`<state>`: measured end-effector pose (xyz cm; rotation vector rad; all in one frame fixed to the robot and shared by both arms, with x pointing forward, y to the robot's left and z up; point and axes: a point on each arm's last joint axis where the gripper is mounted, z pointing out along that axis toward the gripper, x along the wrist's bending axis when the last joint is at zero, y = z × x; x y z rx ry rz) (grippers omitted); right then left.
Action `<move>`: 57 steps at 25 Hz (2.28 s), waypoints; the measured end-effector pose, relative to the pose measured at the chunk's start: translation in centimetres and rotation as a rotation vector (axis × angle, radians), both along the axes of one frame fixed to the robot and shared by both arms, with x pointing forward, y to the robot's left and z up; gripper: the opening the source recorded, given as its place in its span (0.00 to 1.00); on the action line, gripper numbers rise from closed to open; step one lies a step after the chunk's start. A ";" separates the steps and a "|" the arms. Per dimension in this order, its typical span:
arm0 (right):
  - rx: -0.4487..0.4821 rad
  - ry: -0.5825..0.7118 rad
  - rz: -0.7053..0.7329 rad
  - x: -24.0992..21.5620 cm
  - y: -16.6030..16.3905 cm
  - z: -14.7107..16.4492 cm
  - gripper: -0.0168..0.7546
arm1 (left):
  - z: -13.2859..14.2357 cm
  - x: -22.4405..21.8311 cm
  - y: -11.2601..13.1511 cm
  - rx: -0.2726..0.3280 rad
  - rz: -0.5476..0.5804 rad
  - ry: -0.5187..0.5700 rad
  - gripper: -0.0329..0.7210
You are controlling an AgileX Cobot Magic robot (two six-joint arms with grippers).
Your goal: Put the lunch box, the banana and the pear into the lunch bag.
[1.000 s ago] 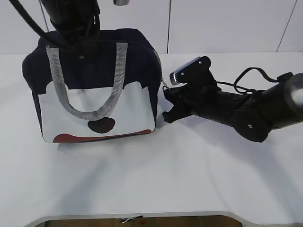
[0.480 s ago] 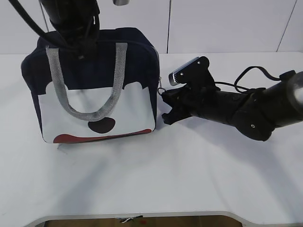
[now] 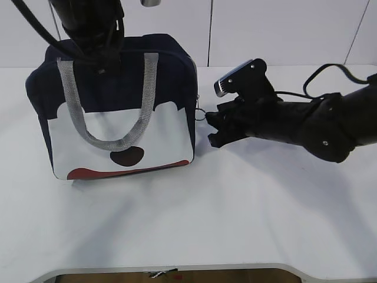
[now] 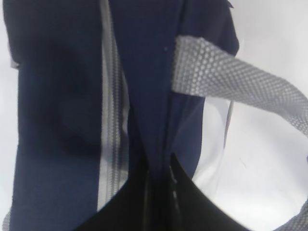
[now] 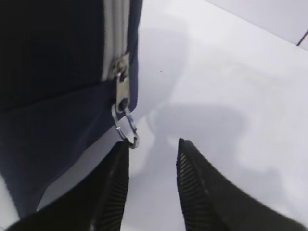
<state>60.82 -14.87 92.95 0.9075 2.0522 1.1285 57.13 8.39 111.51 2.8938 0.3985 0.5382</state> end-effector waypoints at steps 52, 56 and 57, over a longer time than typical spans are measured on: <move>-0.140 0.386 -0.472 -24.1 -12.3 23.4 0.41 | 14.7 -12.6 8.6 -0.622 0.576 -0.169 0.65; -0.116 0.393 -0.459 -25.3 -12.5 23.7 0.41 | 13.7 -15.6 10.6 -0.622 0.596 -0.155 0.64; -0.107 0.399 -0.451 -25.6 -12.5 23.8 0.41 | 13.4 -16.3 11.1 -0.622 0.597 -0.154 0.64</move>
